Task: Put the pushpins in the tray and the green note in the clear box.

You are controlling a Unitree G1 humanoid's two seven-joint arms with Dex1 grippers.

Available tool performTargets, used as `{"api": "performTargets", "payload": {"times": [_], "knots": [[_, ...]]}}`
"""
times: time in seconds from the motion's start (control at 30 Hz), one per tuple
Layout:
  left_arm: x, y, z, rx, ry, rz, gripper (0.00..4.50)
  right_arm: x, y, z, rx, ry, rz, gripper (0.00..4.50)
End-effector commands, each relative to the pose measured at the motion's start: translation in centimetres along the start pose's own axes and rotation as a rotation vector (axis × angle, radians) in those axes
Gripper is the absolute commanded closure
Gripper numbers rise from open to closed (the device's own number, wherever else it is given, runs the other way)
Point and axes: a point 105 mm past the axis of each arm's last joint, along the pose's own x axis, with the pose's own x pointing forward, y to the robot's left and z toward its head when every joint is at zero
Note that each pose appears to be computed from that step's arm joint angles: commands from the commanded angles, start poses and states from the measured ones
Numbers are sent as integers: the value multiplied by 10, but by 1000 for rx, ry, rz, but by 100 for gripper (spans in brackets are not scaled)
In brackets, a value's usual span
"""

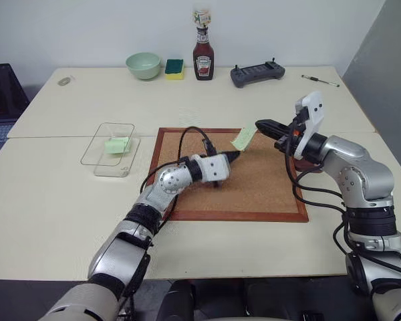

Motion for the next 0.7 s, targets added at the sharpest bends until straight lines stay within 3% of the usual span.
{"api": "performTargets", "payload": {"times": [0.03, 0.4, 0.7], "knots": [[-5, 22, 9, -155, -38, 106, 428, -2, 4, 19, -68, -54, 18, 450], [-22, 45, 13, -547, -70, 201, 234, -1, 7, 17, -92, -45, 36, 450], [-23, 48, 27, -663, -141, 159, 52, 1, 15, 15, -84, -35, 66, 450]]}}
